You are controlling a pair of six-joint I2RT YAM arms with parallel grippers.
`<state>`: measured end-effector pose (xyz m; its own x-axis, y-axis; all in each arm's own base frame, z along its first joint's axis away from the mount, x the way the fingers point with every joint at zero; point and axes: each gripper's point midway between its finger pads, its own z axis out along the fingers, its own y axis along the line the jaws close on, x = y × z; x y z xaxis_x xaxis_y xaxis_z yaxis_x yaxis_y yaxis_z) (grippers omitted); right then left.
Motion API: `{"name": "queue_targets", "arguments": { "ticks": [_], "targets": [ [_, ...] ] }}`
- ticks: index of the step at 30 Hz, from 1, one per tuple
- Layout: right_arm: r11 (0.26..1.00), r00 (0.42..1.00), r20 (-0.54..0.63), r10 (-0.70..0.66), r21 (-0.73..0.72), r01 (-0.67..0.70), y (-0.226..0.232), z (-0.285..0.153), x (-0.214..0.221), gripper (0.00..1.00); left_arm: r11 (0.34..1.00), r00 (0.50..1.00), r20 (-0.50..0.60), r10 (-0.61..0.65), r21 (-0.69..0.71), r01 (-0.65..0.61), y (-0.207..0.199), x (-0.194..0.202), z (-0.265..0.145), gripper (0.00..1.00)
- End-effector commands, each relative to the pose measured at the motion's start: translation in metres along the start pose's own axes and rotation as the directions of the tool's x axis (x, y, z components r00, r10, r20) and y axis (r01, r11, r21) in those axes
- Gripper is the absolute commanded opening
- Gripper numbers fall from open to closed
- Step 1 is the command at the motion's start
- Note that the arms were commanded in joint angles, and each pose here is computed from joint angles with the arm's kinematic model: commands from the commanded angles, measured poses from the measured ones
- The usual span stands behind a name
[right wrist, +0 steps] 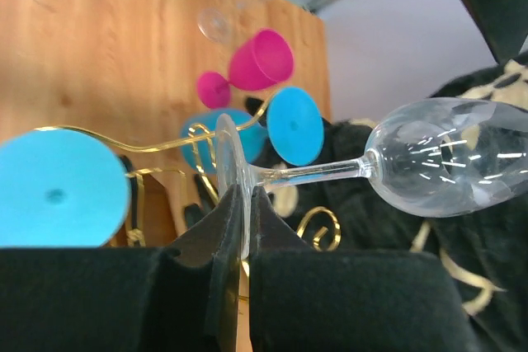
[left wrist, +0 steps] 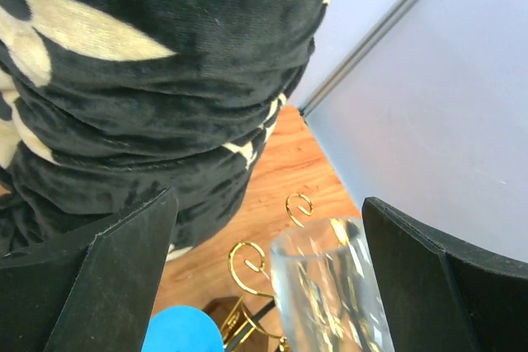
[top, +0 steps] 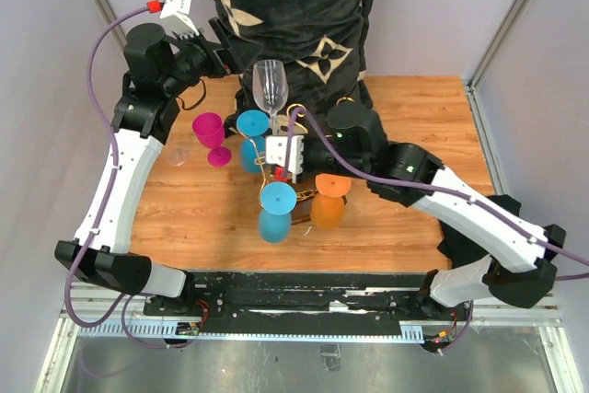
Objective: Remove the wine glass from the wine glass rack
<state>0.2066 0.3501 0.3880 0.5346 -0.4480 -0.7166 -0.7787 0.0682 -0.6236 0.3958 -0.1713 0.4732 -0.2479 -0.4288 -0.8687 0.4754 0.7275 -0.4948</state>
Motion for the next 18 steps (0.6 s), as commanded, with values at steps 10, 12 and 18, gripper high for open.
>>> {"name": "queue_targets", "arguments": {
  "ticks": [10, 12, 18],
  "targets": [
    [0.929, 0.944, -0.086, -0.319, 0.171, 0.329, -0.056, 0.026, -0.016, 0.01, 1.000, 0.991, -0.137, -0.002, -0.030, -0.002, -0.024, 0.002, -0.039, 1.00],
    [0.926, 0.942, -0.083, -0.324, 0.177, 0.334, -0.058, 0.028, -0.019, 0.01, 0.998, 0.988, -0.156, -0.002, -0.059, -0.007, -0.016, 0.009, -0.039, 1.00],
    [0.915, 0.931, -0.069, -0.358, 0.176, 0.364, -0.054, 0.037, -0.027, 0.00, 0.996, 0.976, -0.216, -0.016, -0.090, -0.004, -0.003, 0.030, -0.031, 1.00]
  ]
}}
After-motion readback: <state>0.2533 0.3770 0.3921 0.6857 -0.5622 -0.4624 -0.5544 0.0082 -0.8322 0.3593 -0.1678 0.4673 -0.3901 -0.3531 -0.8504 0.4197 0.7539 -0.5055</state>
